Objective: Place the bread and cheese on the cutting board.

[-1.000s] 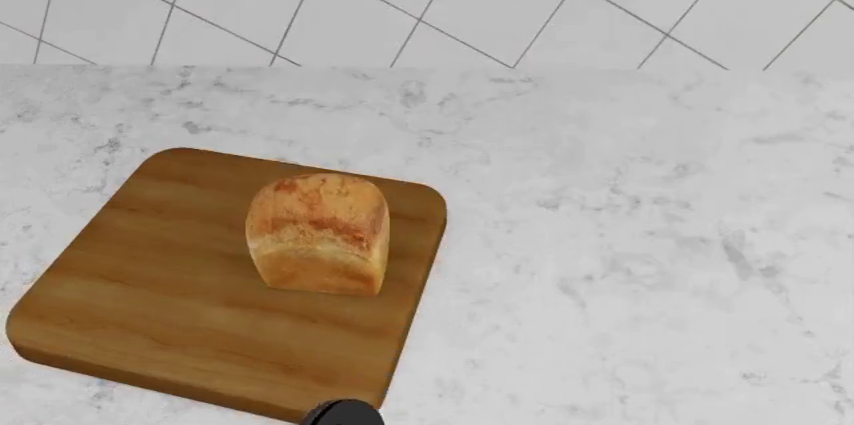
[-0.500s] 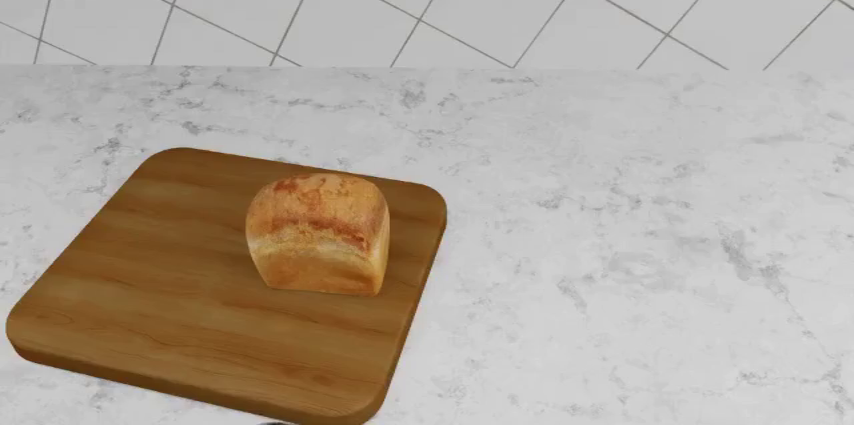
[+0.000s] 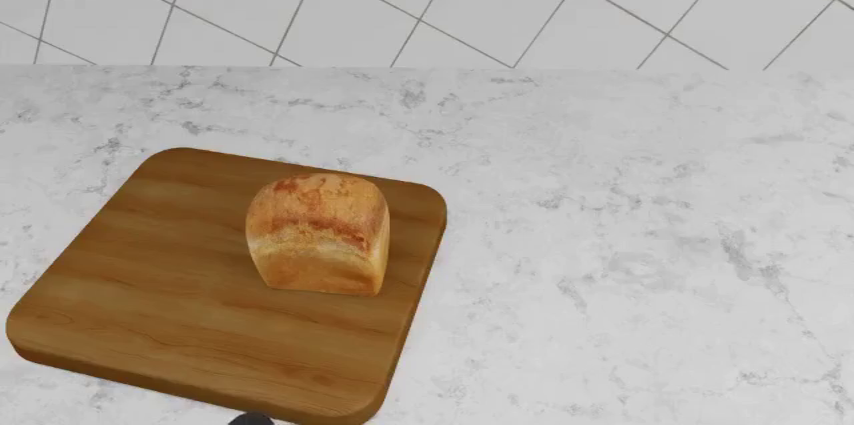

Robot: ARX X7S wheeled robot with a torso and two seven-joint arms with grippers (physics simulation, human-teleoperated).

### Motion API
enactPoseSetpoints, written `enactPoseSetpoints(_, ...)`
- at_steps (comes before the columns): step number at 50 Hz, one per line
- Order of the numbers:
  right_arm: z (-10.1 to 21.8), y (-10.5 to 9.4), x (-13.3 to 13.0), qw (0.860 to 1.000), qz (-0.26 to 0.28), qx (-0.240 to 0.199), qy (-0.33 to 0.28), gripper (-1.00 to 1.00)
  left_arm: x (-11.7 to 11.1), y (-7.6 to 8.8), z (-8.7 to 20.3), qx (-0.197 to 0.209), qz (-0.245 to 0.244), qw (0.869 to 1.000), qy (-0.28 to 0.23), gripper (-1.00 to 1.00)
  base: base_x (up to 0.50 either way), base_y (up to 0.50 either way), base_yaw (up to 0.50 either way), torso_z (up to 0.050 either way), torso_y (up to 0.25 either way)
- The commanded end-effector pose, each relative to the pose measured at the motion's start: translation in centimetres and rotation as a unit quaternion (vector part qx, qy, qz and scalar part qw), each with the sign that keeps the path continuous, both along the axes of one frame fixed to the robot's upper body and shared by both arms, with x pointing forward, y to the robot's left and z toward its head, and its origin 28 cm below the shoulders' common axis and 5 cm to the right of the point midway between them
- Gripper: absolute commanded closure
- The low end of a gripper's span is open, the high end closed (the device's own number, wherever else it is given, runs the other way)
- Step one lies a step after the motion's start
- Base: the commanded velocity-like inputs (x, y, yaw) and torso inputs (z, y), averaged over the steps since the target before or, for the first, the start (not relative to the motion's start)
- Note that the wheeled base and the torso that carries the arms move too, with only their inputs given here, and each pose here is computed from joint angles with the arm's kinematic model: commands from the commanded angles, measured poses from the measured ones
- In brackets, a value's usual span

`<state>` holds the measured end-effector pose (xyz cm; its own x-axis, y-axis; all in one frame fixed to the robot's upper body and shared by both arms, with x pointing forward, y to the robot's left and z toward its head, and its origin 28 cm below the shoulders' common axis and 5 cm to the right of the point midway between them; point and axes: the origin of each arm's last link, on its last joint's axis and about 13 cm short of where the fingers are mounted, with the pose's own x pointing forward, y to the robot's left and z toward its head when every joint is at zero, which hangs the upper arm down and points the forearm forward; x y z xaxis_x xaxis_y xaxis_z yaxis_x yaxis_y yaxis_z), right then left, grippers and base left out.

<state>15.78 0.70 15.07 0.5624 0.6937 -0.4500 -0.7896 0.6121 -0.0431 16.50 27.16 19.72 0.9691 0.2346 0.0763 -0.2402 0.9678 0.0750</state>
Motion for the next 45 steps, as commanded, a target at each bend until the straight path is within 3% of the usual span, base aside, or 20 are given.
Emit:
enactPoseSetpoints(1,-1.5,0.1,0.3,1.000,-0.016,-0.007,0.024,-1.00,0.0,0.0,0.1,0.000,0.001,1.000,0.000,-1.00,0.00,0.00,0.00,0.000,0.000)
enactPoseSetpoints(27,-2.8,1.1,0.1,0.999,-0.007,-0.009,0.048,-1.00,0.0,0.0,0.0,0.000,0.000,1.000,0.000,-1.00,0.00,0.00,0.00,0.000,0.000)
enactPoseSetpoints(28,-2.6,1.1,0.0,0.999,-0.008,-0.009,0.043,1.00,0.0,0.0,0.0,0.000,0.000,1.000,0.000,-1.00,0.00,0.00,0.00,0.000,0.000)
enactPoseSetpoints(38,-2.8,0.8,-0.6,0.999,-0.014,-0.013,0.030,1.00,0.2,0.0,-0.1,0.000,-0.002,1.000,0.002,-1.00,0.00,0.00,0.00,0.000,0.000)
enactPoseSetpoints(45,-0.9,0.4,-0.3,0.999,-0.033,-0.009,-0.011,1.00,0.2,-0.1,-0.1,0.000,-0.004,1.000,0.002,-1.00,0.00,0.00,0.00,0.000,0.000)
